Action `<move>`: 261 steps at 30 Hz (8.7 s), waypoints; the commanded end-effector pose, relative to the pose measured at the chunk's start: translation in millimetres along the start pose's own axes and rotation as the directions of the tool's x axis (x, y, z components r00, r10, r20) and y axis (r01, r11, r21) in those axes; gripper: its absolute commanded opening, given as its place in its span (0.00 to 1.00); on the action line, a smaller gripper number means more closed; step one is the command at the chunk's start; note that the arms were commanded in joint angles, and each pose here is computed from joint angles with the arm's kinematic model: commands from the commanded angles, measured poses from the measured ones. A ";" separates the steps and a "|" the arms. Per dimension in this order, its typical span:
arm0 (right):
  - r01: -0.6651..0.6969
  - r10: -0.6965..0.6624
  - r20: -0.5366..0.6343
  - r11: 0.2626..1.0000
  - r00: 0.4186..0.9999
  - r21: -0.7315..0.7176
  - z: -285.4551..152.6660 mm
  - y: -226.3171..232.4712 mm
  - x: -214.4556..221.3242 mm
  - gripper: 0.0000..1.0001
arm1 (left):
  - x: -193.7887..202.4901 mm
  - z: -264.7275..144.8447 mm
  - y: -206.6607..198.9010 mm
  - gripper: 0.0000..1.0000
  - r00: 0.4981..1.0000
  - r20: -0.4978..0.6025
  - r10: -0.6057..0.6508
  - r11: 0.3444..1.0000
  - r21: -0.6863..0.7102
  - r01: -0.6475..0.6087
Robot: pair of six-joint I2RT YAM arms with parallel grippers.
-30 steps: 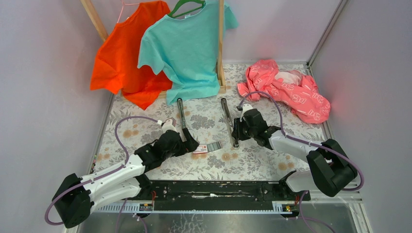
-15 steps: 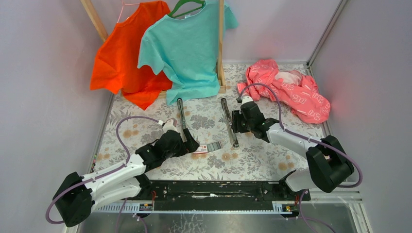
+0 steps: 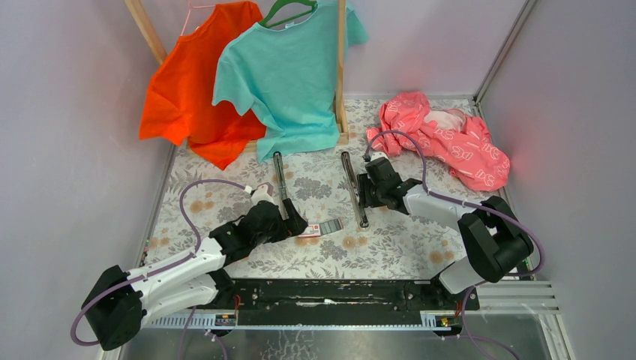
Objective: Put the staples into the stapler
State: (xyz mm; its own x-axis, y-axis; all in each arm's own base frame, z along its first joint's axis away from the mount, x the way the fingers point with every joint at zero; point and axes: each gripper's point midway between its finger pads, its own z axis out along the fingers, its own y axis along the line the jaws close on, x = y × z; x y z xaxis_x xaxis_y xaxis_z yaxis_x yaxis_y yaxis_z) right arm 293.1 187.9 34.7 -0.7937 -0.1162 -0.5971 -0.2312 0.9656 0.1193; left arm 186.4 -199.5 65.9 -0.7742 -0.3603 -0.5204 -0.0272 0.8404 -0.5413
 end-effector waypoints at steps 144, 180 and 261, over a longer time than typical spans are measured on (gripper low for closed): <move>0.071 0.172 0.188 0.526 0.967 -0.848 -139.7 180.0 -29.6 0.00 | -64.1 -72.1 -93.3 0.97 0.971 0.213 -0.110 0.857 0.515 -0.016; 0.245 0.170 0.263 0.118 0.950 -0.962 -228.8 206.0 -37.8 0.00 | -65.0 -129.6 -160.7 0.50 0.980 0.188 -0.068 0.585 0.803 -0.113; 0.099 0.107 0.576 0.944 0.811 -0.315 -107.6 34.4 -33.8 0.99 | -94.7 25.3 16.8 0.18 0.974 0.133 0.182 0.856 -0.510 -0.091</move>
State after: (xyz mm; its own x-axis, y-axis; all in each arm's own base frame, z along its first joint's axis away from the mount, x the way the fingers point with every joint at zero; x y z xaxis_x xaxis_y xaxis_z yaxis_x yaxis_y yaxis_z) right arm 238.1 205.4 125.0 -0.4228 0.0917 -0.9016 -0.5000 0.8061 0.3164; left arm 268.8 -170.2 87.7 -0.7040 -0.2485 -0.6653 -0.2230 0.9668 -0.1251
